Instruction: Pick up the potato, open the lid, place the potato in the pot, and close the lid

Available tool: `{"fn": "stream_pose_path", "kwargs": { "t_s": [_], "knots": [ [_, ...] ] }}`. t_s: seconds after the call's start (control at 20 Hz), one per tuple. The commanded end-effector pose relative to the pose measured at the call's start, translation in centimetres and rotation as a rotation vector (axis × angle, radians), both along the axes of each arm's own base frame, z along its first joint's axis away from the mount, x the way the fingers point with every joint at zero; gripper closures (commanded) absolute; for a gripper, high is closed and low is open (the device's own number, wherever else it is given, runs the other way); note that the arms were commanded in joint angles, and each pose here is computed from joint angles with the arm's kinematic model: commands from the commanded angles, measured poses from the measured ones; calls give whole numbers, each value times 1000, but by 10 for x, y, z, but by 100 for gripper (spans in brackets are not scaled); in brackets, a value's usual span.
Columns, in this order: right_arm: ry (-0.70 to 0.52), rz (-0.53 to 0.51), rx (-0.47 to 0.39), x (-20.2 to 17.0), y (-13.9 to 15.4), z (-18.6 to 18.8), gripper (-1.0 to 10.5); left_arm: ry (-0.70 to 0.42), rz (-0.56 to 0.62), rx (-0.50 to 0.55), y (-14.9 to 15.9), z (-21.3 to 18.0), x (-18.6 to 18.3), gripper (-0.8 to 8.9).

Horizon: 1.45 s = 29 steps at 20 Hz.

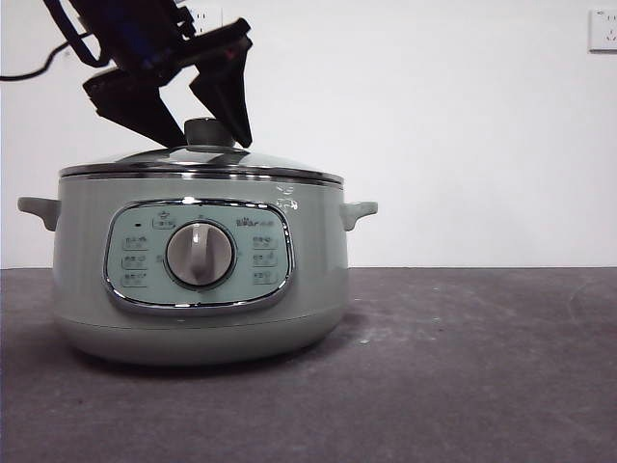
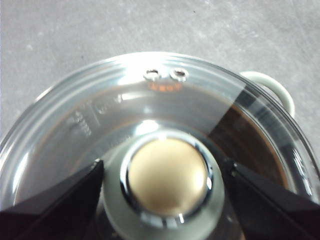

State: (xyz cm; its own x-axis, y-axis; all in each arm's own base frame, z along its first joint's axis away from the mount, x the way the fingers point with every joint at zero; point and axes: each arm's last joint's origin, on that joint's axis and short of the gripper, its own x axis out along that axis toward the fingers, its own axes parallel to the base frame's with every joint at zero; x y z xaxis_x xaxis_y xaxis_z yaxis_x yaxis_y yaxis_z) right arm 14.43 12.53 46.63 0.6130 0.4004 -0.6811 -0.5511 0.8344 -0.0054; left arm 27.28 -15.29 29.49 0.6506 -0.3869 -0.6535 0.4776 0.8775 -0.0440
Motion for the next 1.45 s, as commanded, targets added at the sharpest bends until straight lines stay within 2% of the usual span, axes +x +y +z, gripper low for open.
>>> {"fn": "stream_pose_path", "kwargs": {
  "t_s": [0.05,0.25,0.45,0.5,0.6,0.8,1.05,1.45],
  "knots": [
    [5,-6,3,1,1,-1,479,-23,-2,-30,4,10,-10,404],
    [-1,2,-5,1,1,-1,502,-95,-11,-73,19,42,-39,405],
    [-10,15,-18,2,2,-3,759,-168,-12,-113,43,74,-82,412],
    [-16,17,-17,3,3,-5,817,-189,-13,-122,49,81,-93,481],
    [-43,-4,-20,3,2,-8,901,-243,-49,-92,61,91,-114,827],
    [-114,-42,4,0,-3,-23,930,-263,-53,-83,77,98,-141,822],
    [-206,-60,113,-13,-14,-66,956,-327,-60,-120,86,96,-159,822],
    [-310,-95,283,-27,-27,-161,955,-384,-61,-155,93,10,-173,822]
  ]
}}
